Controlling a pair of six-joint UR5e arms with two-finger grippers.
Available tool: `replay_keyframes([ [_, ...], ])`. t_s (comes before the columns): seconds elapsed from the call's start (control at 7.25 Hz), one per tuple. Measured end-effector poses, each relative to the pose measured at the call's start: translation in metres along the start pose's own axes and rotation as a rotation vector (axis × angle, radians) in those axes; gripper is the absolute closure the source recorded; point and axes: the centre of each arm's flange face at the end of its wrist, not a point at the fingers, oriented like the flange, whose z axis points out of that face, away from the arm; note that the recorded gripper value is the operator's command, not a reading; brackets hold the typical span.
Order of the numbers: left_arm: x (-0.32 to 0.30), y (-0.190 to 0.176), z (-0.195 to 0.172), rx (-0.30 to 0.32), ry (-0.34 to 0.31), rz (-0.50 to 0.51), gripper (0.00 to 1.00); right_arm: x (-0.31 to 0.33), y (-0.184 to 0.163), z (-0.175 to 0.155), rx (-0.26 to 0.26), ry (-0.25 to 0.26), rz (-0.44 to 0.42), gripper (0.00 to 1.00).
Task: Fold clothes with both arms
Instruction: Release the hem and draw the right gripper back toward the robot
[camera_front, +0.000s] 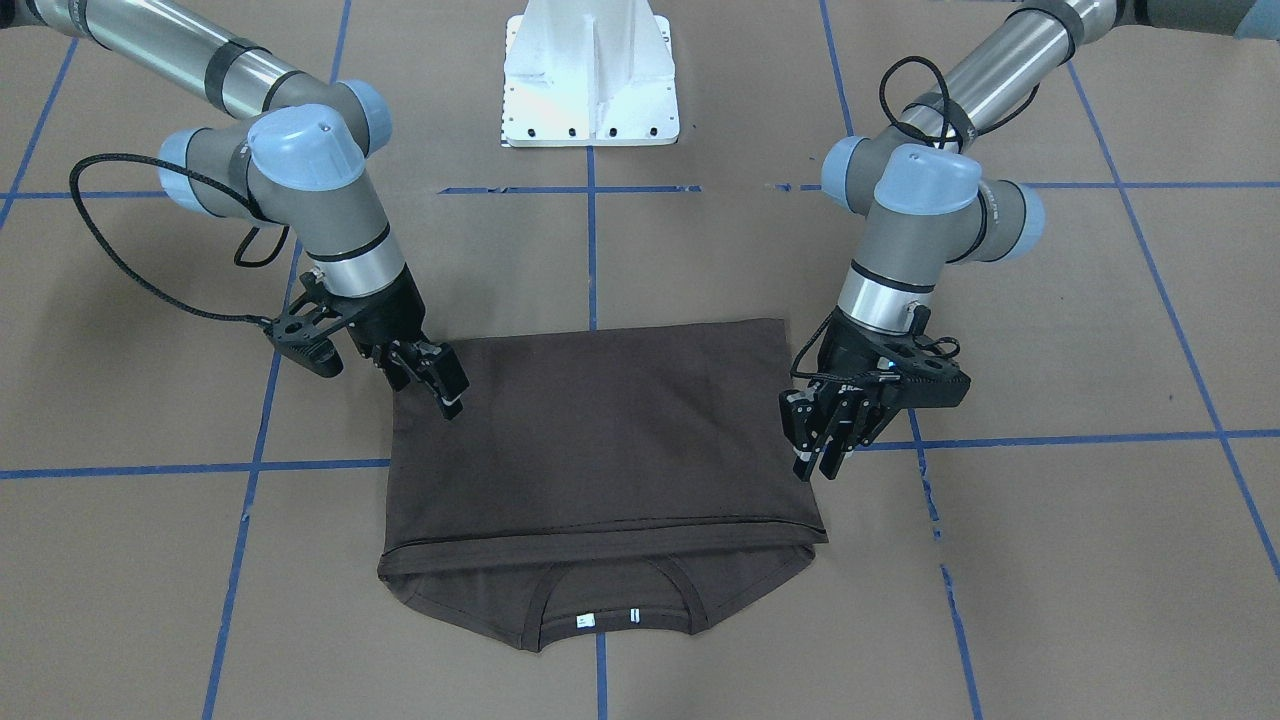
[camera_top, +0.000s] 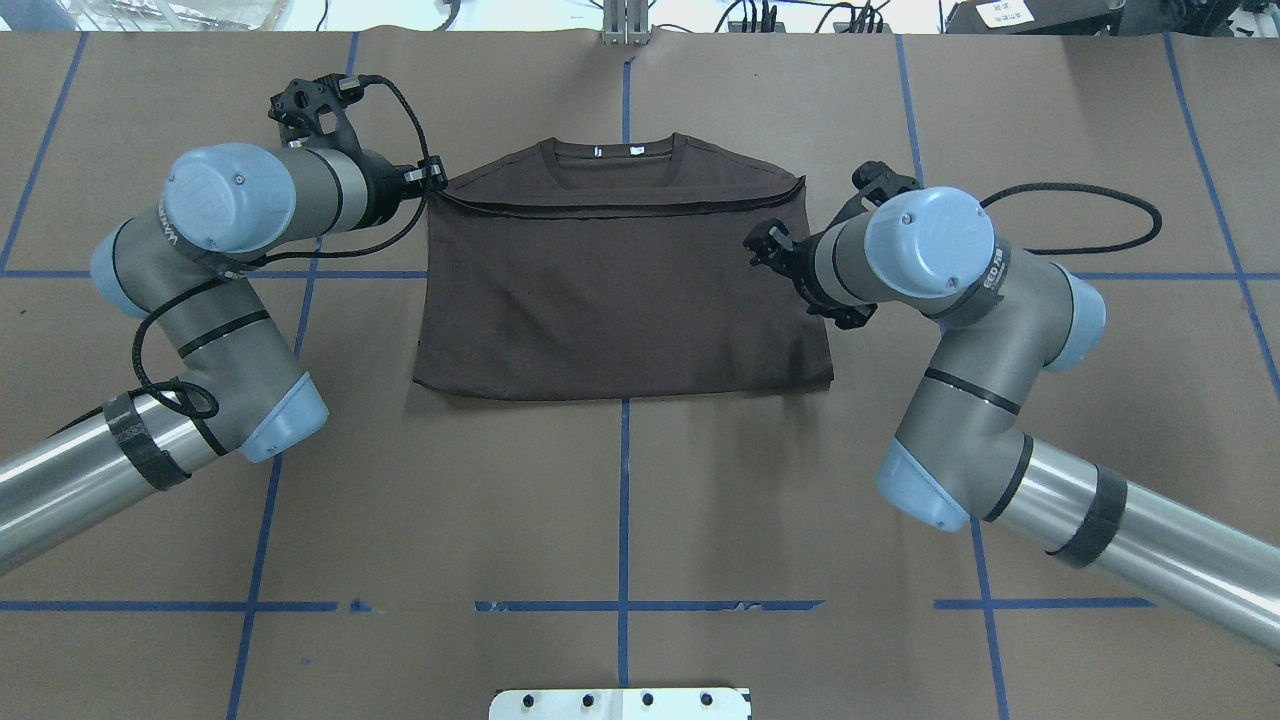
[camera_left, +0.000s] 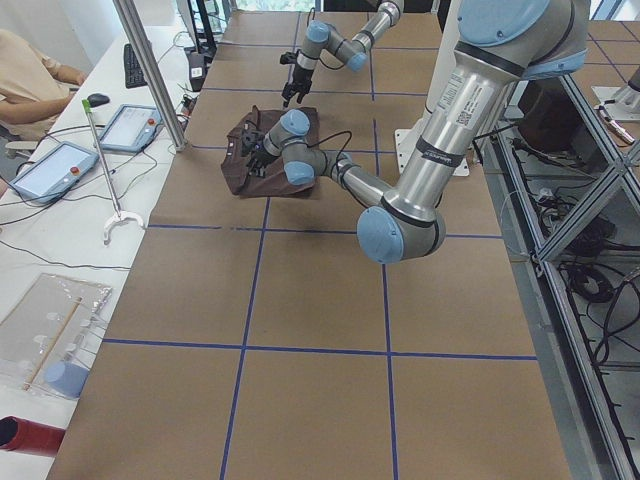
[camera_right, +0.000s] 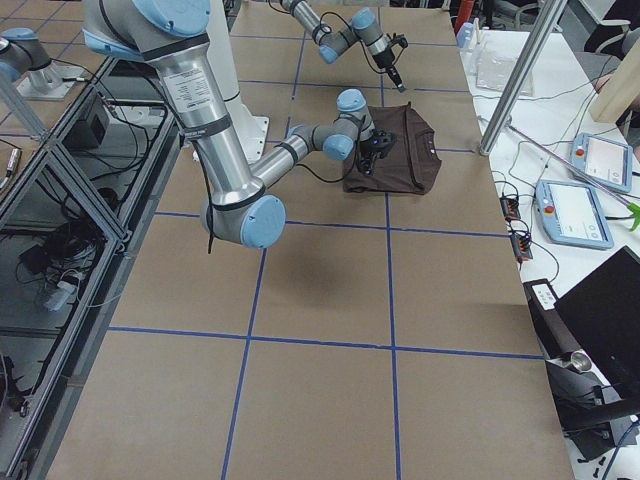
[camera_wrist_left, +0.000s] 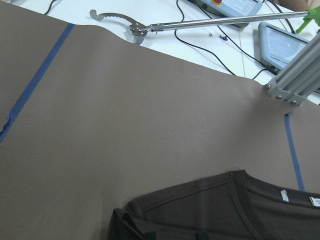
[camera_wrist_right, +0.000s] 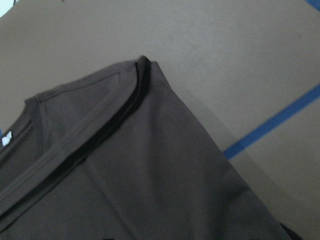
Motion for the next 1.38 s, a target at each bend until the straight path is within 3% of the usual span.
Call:
replay_keyframes([
  [0.55,-0.001,0.001,-0.003,-0.003,0.0,-0.039,0.58,0.047,0.013,0.01,0.001,0.054,0.017,0.11],
  [0.69,-0.001,0.002,-0.003,-0.004,-0.001,-0.043,0.58,0.055,0.016,0.013,0.0,0.066,0.014,0.19],
  [0.83,-0.001,0.002,-0.003,-0.004,-0.002,-0.052,0.58,0.063,0.02,0.014,-0.004,0.075,0.01,0.74],
  [0.97,0.0,0.003,-0.002,-0.006,-0.002,-0.062,0.57,0.068,0.026,0.013,-0.011,0.079,0.006,1.0],
  [1.38,-0.001,0.006,-0.001,-0.009,-0.004,-0.069,0.57,0.078,0.027,0.004,-0.023,0.08,0.001,1.0],
])
